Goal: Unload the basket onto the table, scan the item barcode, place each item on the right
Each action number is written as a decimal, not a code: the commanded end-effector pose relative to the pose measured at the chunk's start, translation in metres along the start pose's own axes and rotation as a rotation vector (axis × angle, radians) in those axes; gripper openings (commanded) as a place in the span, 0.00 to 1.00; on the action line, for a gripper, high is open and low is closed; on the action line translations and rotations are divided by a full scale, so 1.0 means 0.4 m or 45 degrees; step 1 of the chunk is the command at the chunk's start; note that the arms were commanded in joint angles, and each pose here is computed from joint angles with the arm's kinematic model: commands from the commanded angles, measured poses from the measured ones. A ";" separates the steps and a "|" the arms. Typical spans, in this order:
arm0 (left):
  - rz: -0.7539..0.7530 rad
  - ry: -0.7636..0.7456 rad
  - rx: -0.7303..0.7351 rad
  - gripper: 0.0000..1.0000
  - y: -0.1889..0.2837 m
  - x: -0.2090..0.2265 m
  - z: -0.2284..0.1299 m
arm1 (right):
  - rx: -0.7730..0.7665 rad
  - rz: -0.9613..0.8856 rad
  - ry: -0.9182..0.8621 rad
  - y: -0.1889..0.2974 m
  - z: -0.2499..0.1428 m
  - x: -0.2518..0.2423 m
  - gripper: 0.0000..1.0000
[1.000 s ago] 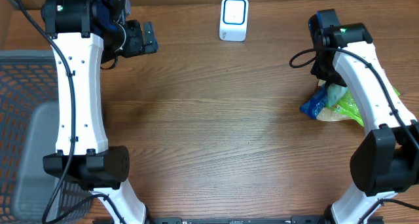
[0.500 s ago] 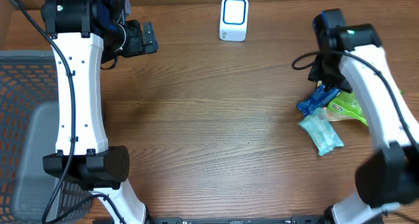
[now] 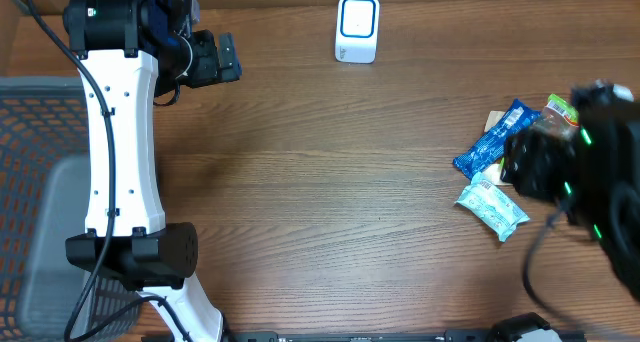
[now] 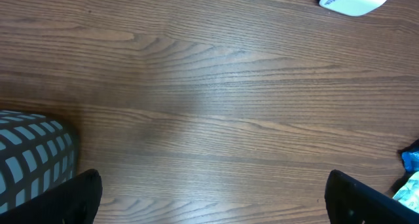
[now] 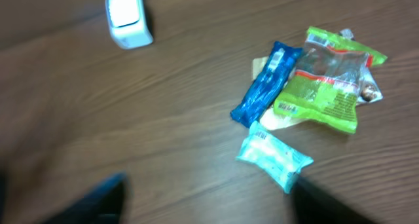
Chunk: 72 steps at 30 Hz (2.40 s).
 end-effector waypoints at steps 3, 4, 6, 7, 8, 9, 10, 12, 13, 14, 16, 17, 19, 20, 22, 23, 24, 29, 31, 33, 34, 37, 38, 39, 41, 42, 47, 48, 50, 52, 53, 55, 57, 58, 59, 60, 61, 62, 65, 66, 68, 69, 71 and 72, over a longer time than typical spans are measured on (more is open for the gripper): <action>0.001 0.021 -0.014 1.00 0.006 0.002 0.004 | -0.041 0.187 0.008 0.078 -0.042 -0.006 1.00; 0.001 0.021 -0.014 1.00 0.006 0.002 0.004 | -0.052 0.203 0.006 0.088 -0.047 -0.009 1.00; 0.001 0.021 -0.014 1.00 0.006 0.002 0.004 | -0.062 0.209 0.005 0.101 -0.057 -0.015 1.00; 0.001 0.021 -0.014 1.00 0.006 0.002 0.004 | -0.055 0.200 0.018 0.104 -0.063 -0.020 1.00; 0.001 0.021 -0.014 1.00 0.006 0.002 0.004 | -0.046 0.187 0.031 0.104 -0.067 -0.023 1.00; 0.001 0.021 -0.014 1.00 0.006 0.002 0.004 | -0.023 0.161 0.046 0.103 -0.075 -0.029 1.00; 0.001 0.021 -0.014 1.00 0.006 0.002 0.004 | -0.001 0.134 0.048 0.102 -0.081 -0.034 1.00; 0.001 0.021 -0.014 1.00 0.006 0.002 0.004 | 0.013 0.100 0.050 0.101 -0.087 -0.041 1.00; 0.001 0.021 -0.014 1.00 0.006 0.002 0.004 | 0.008 0.080 0.050 0.100 -0.087 -0.044 1.00; 0.001 0.021 -0.014 1.00 0.006 0.002 0.004 | -0.002 0.059 0.050 0.100 -0.085 -0.047 1.00; 0.001 0.021 -0.014 1.00 0.006 0.002 0.004 | -0.021 -0.003 0.051 0.095 -0.083 -0.055 1.00; 0.001 0.021 -0.014 1.00 0.006 0.002 0.004 | -0.024 -0.024 0.052 0.090 -0.082 -0.057 1.00; 0.001 0.021 -0.014 1.00 0.006 0.002 0.004 | -0.044 -0.051 0.051 0.078 -0.081 -0.059 1.00; 0.001 0.021 -0.014 1.00 0.006 0.002 0.004 | -0.084 -0.053 0.049 0.071 -0.081 -0.061 1.00; 0.001 0.021 -0.014 1.00 0.006 0.002 0.004 | -0.165 -0.058 0.034 0.056 -0.081 -0.066 1.00; 0.001 0.021 -0.014 0.99 0.006 0.002 0.004 | -0.218 -0.055 0.021 0.044 -0.082 -0.070 1.00; 0.001 0.021 -0.014 1.00 0.006 0.002 0.004 | -0.279 -0.046 0.020 0.028 -0.085 -0.074 1.00; 0.001 0.021 -0.014 1.00 0.006 0.002 0.004 | -0.642 0.040 0.057 -0.079 -0.108 -0.098 1.00; 0.001 0.021 -0.014 1.00 0.006 0.002 0.004 | -0.813 0.121 0.156 -0.134 -0.133 -0.104 1.00; 0.001 0.021 -0.014 1.00 0.006 0.002 0.004 | -0.942 0.192 0.270 -0.181 -0.164 -0.106 1.00; 0.001 0.021 -0.014 1.00 0.006 0.002 0.004 | -0.984 0.219 0.309 -0.204 -0.181 -0.107 1.00; 0.001 0.021 -0.014 1.00 0.006 0.002 0.004 | -1.042 0.267 0.344 -0.280 -0.243 -0.119 1.00; 0.001 0.021 -0.014 1.00 0.006 0.002 0.004 | -1.044 0.281 0.350 -0.306 -0.265 -0.123 1.00; 0.001 0.021 -0.014 1.00 0.006 0.002 0.004 | -1.036 0.288 0.354 -0.327 -0.284 -0.127 1.00; 0.001 0.021 -0.014 1.00 0.006 0.002 0.004 | -1.007 0.294 0.357 -0.362 -0.319 -0.136 1.00; 0.001 0.021 -0.014 1.00 0.006 0.002 0.004 | -0.998 0.293 0.357 -0.378 -0.337 -0.141 1.00; 0.001 0.021 -0.014 1.00 0.006 0.002 0.004 | -1.029 0.284 0.352 -0.409 -0.380 -0.157 1.00; 0.001 0.021 -0.014 1.00 0.006 0.002 0.004 | -1.043 0.283 0.351 -0.413 -0.388 -0.160 1.00; 0.001 0.021 -0.014 1.00 0.006 0.002 0.004 | -1.059 0.285 0.352 -0.419 -0.397 -0.163 1.00; 0.001 0.021 -0.014 1.00 0.006 0.002 0.004 | -1.046 0.286 0.351 -0.435 -0.408 -0.165 1.00; 0.001 0.021 -0.014 1.00 0.006 0.002 0.004 | -1.029 0.299 0.345 -0.443 -0.414 -0.165 1.00; 0.001 0.021 -0.014 1.00 0.006 0.002 0.004 | -1.004 0.324 0.294 -0.448 -0.418 -0.166 1.00; 0.001 0.021 -0.014 1.00 0.006 0.002 0.004 | -0.996 0.344 0.246 -0.448 -0.418 -0.166 1.00; 0.001 0.021 -0.014 1.00 0.006 0.002 0.004 | -0.997 0.341 0.243 -0.448 -0.418 -0.167 1.00; 0.001 0.021 -0.014 1.00 0.006 0.002 0.004 | -0.997 0.340 0.243 -0.448 -0.418 -0.167 1.00; 0.001 0.021 -0.014 1.00 0.006 0.002 0.004 | -0.997 0.340 0.243 -0.448 -0.418 -0.167 1.00; 0.001 0.021 -0.014 1.00 0.006 0.002 0.004 | -0.997 0.340 0.243 -0.448 -0.418 -0.167 1.00; 0.001 0.021 -0.014 1.00 0.006 0.002 0.004 | -0.996 0.340 0.243 -0.449 -0.418 -0.167 1.00; 0.001 0.021 -0.014 1.00 0.006 0.002 0.004 | -0.996 0.340 0.243 -0.449 -0.418 -0.167 1.00; 0.001 0.021 -0.014 1.00 0.006 0.002 0.004 | -0.996 0.340 0.243 -0.449 -0.418 -0.167 1.00; 0.001 0.021 -0.014 1.00 0.006 0.002 0.004 | -0.996 0.340 0.243 -0.449 -0.418 -0.167 1.00; 0.001 0.021 -0.014 1.00 0.006 0.002 0.004 | -0.996 0.340 0.243 -0.449 -0.418 -0.167 1.00; 0.001 0.021 -0.014 1.00 0.006 0.002 0.004 | -0.996 0.340 0.243 -0.449 -0.418 -0.167 1.00; 0.001 0.021 -0.014 1.00 0.006 0.002 0.004 | -0.996 0.340 0.243 -0.449 -0.418 -0.167 1.00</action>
Point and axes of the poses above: each gripper's point midway between its finger pads, its own y axis back along the fingers, its own x axis along the line the jaws close on, z = x × y, the point moved 10 cm from there along y, back along the fingers, and after that the axes turned 3 degrees about y, right-handed, at the moved point
